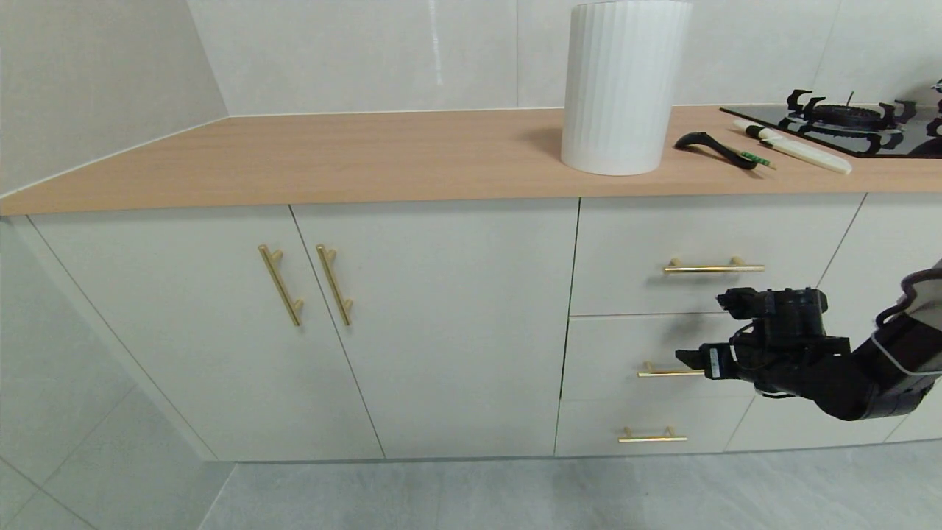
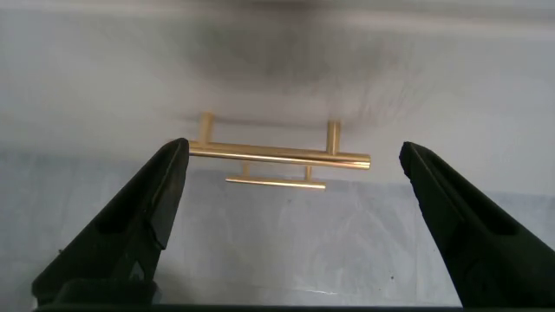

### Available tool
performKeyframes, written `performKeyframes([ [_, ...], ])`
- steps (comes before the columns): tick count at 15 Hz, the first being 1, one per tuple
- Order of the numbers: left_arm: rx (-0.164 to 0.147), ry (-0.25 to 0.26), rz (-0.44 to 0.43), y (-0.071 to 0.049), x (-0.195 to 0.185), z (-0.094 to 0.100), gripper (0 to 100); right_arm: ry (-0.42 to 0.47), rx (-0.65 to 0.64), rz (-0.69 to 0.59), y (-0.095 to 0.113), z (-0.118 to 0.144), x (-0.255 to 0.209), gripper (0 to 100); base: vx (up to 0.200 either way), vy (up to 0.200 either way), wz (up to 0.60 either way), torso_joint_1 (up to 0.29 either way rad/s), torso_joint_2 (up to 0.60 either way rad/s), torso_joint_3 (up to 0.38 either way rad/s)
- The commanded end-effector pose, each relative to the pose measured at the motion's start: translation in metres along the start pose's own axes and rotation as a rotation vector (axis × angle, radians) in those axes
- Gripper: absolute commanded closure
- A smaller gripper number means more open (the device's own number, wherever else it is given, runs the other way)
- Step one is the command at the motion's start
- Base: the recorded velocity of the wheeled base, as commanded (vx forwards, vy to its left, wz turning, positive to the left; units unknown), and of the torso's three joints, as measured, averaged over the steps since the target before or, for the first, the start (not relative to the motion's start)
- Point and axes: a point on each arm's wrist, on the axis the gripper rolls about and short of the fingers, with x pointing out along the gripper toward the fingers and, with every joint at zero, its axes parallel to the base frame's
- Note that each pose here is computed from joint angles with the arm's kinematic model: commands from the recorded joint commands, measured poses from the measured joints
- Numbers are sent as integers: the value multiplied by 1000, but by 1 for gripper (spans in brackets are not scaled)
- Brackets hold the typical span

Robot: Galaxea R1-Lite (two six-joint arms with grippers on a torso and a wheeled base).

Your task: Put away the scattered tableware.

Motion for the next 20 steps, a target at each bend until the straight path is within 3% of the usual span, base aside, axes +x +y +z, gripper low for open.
performKeyframes([
  [1,-1,1,1,0,0,0,0,29,-3,-29,0,-17,18,0,0,0,0,0,0,0],
  [4,-1,1,1,0,0,0,0,-46,-5,-49,0,-18,30,0,0,0,0,0,0,0],
  [20,-1,3,-1,0,0,0,0,-46,-45,-84,11,-33,58,0,0,0,0,0,0,0],
])
